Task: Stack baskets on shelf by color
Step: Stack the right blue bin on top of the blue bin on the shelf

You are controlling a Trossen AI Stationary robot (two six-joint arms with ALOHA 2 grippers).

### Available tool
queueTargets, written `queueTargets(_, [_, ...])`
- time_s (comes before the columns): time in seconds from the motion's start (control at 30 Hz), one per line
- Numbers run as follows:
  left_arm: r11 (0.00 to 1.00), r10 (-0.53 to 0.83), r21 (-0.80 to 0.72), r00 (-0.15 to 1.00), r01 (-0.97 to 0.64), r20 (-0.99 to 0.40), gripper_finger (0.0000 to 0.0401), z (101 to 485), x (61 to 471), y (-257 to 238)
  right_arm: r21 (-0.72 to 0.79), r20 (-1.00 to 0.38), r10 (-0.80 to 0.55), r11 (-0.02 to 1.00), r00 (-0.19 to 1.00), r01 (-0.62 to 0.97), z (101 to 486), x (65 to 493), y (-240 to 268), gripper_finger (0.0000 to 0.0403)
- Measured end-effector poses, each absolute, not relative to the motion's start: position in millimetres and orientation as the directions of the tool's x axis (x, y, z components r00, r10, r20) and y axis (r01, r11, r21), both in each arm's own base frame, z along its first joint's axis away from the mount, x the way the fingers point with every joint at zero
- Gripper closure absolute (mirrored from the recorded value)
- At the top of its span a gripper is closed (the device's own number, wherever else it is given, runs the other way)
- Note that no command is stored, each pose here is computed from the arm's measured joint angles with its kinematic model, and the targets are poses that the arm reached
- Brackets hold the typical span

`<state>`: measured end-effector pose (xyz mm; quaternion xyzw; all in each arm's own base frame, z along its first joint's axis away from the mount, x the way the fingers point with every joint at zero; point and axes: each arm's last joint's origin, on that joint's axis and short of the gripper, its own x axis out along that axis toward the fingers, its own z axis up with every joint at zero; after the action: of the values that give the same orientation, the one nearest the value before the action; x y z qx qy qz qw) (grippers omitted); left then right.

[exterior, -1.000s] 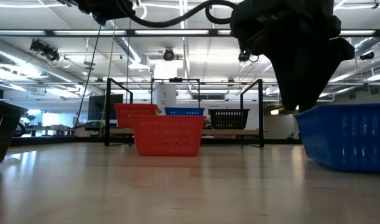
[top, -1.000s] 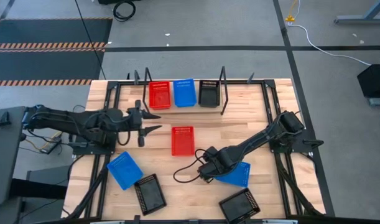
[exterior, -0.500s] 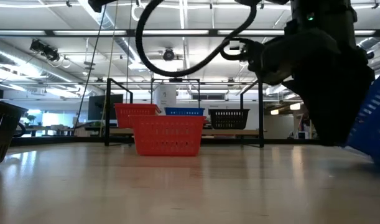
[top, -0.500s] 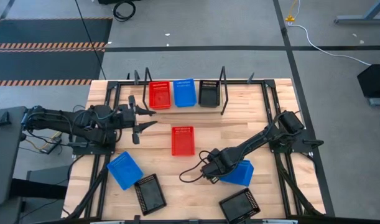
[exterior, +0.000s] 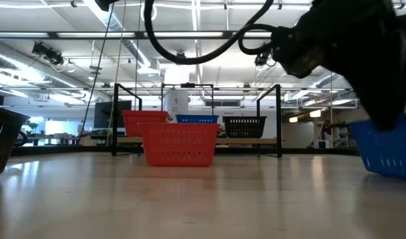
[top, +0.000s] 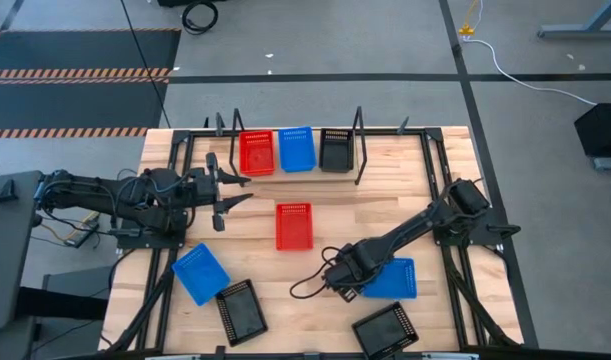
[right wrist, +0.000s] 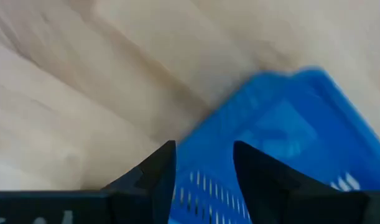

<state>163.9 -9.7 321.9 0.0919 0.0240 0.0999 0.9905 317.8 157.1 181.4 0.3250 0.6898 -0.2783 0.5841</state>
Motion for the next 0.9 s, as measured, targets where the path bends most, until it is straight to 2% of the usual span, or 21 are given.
queueTargets(0.2, [0.965,0.202,0.18,0.979,-0.193,-0.036,0.0229,321,164,-10,-0.035,-0.981,0.13,0.611,-0.143,0.791,182,311,165,0.0235])
queueTargets(0.43, [0.969,0.201,0.156,0.979,-0.192,-0.044,0.0229,320,164,-10,-0.051,-0.993,0.051,0.63,-0.107,0.775,181,307,173,0.0235])
queueTargets(0.6, [0.971,0.201,0.145,0.978,-0.192,-0.052,0.0229,320,164,-10,-0.095,-0.99,0.028,0.609,-0.141,0.787,181,301,175,0.0243])
queueTargets(0.73, [0.972,0.201,0.132,0.978,-0.193,-0.055,0.0229,319,164,-10,-0.113,-0.988,0.017,0.608,-0.155,0.786,181,299,175,0.0263])
queueTargets(0.9, [0.974,0.201,0.124,0.977,-0.191,-0.068,0.0229,318,164,-10,-0.107,-0.989,0.008,0.648,-0.147,0.754,181,299,175,0.0317])
